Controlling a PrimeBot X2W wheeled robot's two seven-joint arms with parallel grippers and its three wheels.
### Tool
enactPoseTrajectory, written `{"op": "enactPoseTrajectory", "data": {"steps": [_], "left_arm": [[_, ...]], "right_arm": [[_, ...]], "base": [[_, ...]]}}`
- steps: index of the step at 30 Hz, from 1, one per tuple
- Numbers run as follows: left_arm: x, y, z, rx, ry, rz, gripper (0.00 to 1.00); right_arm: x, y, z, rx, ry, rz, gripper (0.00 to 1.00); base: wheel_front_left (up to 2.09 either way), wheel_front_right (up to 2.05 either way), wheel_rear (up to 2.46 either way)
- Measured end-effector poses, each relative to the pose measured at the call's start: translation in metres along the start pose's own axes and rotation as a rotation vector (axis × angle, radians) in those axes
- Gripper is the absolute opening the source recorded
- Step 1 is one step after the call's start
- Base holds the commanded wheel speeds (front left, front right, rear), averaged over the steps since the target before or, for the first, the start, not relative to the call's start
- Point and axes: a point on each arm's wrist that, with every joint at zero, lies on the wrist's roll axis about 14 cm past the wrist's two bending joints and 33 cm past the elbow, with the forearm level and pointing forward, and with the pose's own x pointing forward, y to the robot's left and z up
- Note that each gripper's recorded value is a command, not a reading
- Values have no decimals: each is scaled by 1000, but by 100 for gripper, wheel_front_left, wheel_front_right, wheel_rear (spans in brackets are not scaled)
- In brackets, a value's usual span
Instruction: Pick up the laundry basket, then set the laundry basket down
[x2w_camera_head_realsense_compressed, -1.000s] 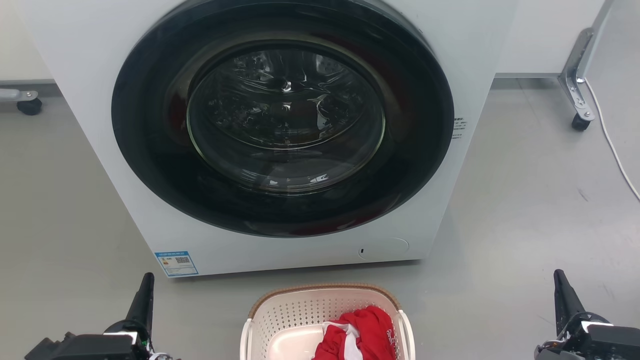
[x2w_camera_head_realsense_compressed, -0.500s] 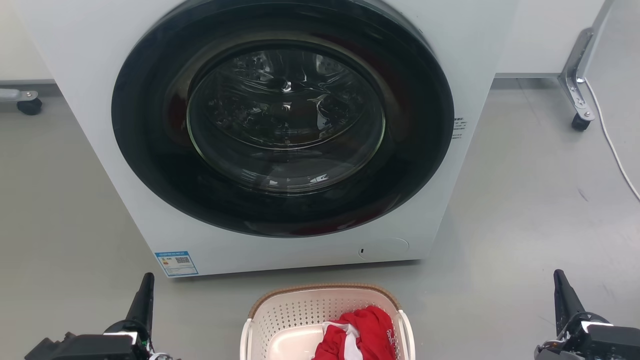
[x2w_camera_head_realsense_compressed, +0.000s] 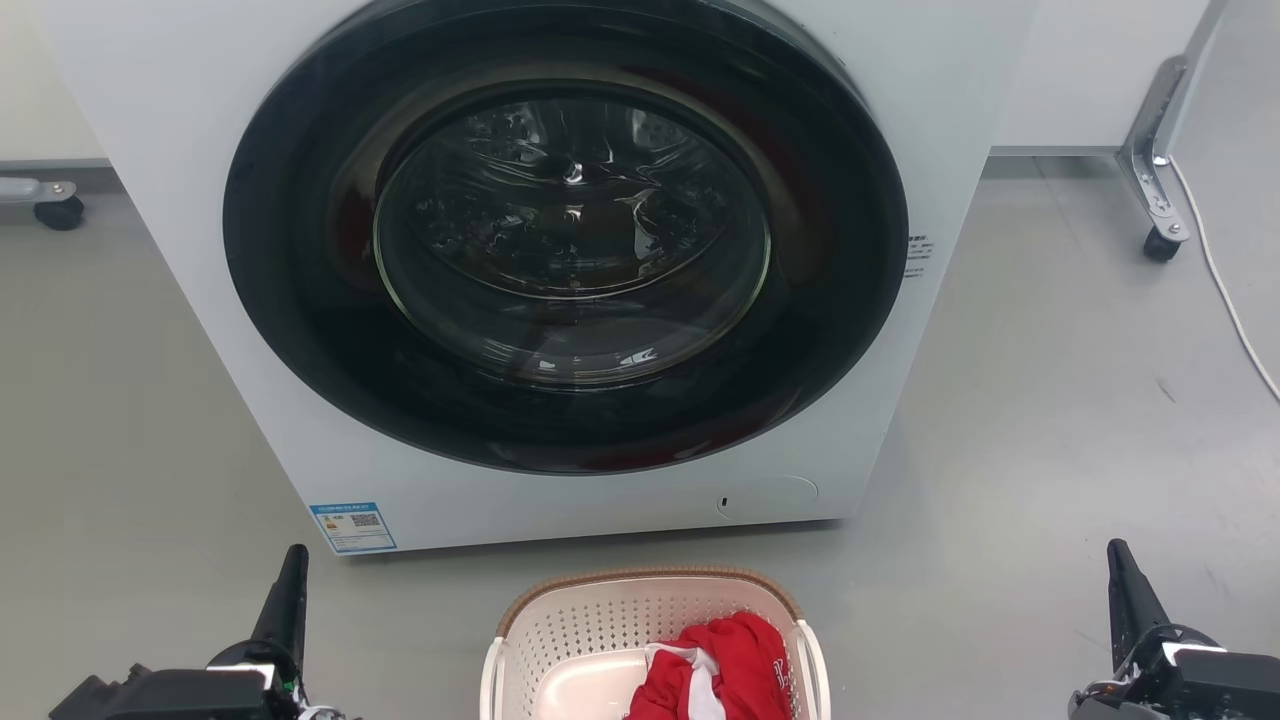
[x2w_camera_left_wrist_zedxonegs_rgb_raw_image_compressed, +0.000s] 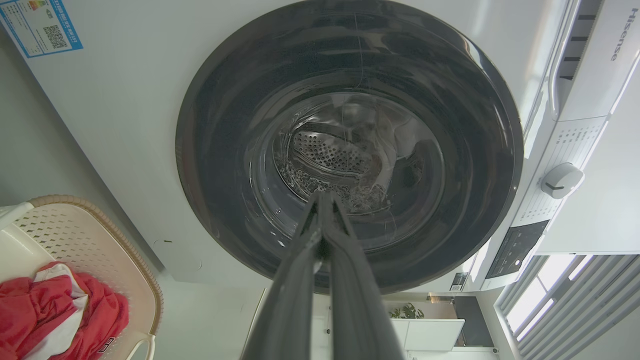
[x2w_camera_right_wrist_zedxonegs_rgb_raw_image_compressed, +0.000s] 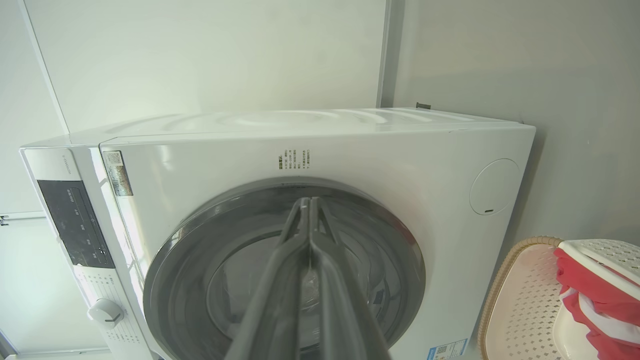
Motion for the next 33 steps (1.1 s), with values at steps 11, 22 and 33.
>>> {"op": "enactPoseTrajectory", "data": {"steps": [11,22,33], "left_arm": [[0,0,0,0,0,0,0],[0,0,0,0,0,1,0],[0,0,0,0,0,1,0]], "right_arm": [[0,0,0,0,0,0,0],[0,0,0,0,0,0,0],[0,0,0,0,0,0,0]], "base": [[0,0,0],[0,0,0],[0,0,0]]}}
